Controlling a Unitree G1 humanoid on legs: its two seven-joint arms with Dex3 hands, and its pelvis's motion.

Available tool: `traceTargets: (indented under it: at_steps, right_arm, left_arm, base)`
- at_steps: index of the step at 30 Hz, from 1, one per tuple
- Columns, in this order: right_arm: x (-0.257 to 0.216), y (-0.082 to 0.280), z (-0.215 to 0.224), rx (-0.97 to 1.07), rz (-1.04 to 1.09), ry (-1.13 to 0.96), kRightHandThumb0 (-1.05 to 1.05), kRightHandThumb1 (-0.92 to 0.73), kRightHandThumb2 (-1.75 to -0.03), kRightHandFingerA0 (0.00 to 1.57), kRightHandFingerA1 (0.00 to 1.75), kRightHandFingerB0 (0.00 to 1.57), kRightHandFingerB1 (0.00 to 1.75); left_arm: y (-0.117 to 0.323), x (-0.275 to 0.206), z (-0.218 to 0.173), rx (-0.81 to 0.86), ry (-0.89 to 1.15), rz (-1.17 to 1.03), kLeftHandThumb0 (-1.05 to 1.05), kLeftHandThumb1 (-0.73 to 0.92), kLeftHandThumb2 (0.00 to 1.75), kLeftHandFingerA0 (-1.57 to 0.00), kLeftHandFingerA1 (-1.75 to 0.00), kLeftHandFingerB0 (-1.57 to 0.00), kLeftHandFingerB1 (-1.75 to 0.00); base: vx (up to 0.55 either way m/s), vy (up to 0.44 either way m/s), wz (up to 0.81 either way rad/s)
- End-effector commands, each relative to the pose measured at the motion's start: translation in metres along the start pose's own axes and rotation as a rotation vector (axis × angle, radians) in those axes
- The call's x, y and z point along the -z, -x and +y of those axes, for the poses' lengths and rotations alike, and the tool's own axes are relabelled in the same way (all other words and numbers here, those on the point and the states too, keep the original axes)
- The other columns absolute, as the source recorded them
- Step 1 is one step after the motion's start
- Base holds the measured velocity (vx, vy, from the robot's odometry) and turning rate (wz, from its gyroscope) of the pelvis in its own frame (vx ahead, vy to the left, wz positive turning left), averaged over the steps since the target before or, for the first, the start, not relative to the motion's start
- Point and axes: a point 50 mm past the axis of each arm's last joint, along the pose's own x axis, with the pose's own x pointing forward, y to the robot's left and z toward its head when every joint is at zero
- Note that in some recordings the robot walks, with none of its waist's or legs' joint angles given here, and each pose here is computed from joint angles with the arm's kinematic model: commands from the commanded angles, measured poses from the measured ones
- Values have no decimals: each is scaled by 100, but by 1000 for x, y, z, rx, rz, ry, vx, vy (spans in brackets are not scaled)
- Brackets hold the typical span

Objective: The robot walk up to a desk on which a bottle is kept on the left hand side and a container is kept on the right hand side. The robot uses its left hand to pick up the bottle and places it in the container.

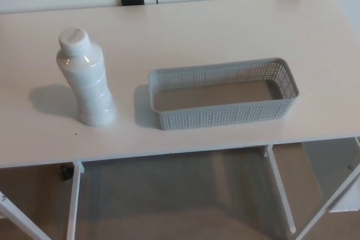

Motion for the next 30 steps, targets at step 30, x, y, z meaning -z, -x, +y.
traceTargets:
  at_steps: [30]
  right_arm:
    - [-21,-13,2,4,-63,22,-25,-42,-88,38,62,13,49]
  left_arm:
    - [50,-258,-6,-49,-151,-743,-40,32,75,-1,-34,0,-33]
  base:
    - [0,0,0]
